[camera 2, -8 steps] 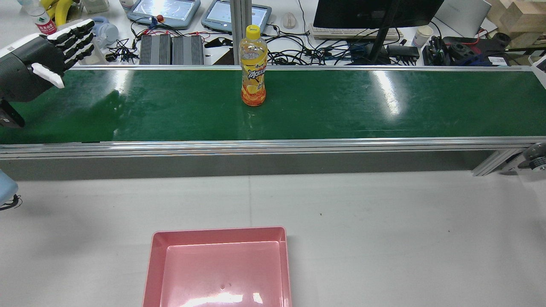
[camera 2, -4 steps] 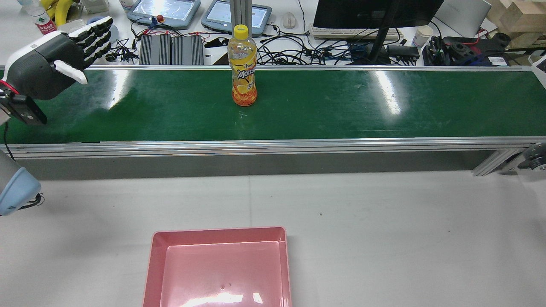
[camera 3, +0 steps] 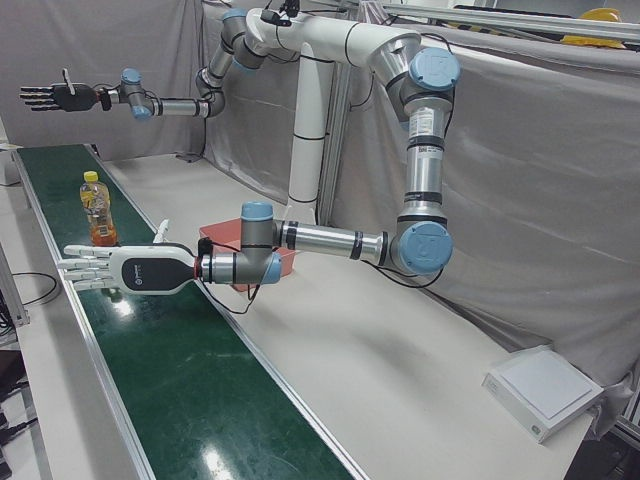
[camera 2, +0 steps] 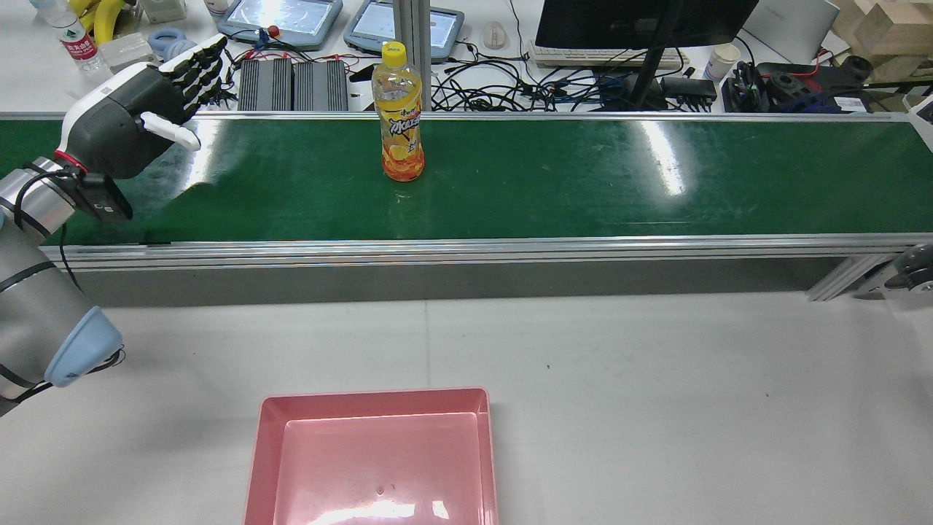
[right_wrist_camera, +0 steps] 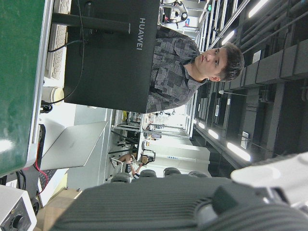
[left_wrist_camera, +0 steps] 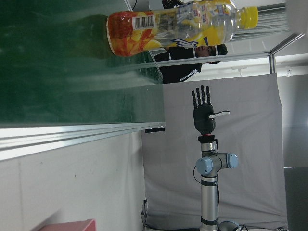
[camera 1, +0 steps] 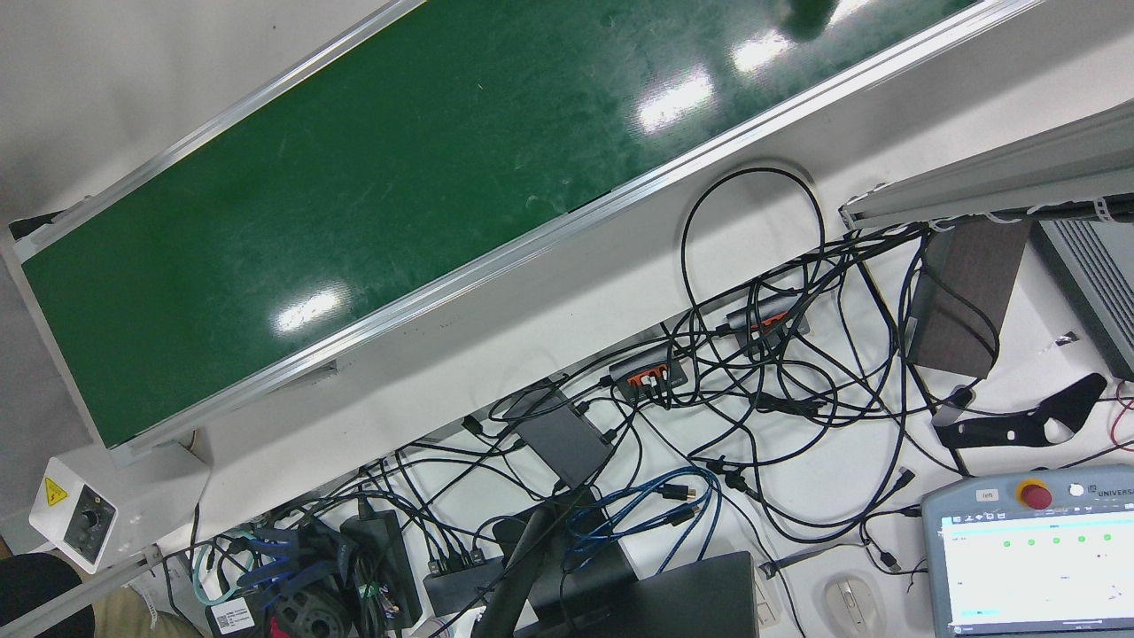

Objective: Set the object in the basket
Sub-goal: 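Move the left hand forward over the belt toward the drink bottle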

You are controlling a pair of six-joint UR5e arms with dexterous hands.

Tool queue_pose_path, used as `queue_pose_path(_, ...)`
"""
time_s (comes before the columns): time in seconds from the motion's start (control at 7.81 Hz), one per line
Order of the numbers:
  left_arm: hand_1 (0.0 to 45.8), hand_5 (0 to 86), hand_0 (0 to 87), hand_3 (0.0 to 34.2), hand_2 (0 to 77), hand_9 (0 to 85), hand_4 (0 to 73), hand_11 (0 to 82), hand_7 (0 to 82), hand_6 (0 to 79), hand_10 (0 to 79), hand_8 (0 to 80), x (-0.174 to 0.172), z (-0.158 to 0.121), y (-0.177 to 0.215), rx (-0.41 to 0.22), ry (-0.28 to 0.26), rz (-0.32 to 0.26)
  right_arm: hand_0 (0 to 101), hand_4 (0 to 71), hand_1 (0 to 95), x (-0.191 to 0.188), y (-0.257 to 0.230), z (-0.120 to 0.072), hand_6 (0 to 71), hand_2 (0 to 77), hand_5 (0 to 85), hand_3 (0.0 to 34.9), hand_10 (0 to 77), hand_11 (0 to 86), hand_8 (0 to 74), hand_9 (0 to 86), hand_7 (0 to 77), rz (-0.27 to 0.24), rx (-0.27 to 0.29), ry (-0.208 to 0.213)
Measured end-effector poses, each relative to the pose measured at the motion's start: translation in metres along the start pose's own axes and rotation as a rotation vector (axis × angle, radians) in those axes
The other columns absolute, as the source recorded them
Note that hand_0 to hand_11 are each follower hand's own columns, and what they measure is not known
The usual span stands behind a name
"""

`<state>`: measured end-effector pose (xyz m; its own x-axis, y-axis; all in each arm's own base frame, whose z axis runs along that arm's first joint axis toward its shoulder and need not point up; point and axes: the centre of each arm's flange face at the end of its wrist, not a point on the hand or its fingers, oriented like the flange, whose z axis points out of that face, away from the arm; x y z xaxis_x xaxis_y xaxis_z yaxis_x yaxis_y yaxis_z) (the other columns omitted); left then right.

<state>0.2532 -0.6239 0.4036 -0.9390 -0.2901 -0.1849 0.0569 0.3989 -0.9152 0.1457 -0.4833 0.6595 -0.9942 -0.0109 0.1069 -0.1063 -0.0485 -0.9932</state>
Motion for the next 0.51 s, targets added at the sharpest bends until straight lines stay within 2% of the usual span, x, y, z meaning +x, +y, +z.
queue_pose_path(0.26,2.2,3.8,55.1,1.1,0.0,0.5,9.3,1.6,0.5,0.0,0.5,0.5,0.001,0.0167,0.0198,-0.002,0.019,0.048,0,0.0,0.0,0.0,0.0,0.0,0.0,0.5,0.0,0.0,0.0,0.0,0.0,0.0,0.5,0.0,0.0,0.0)
queue_pose_path(0.51,1.1,3.8,54.0,1.1,0.0,0.5,9.3,1.6,0.5,0.0,0.5,0.5,-0.0026,0.019,0.0166,-0.003,0.029,0.058,0,0.0,0.0,0.0,0.0,0.0,0.0,0.5,0.0,0.0,0.0,0.0,0.0,0.0,0.5,0.0,0.0,0.0)
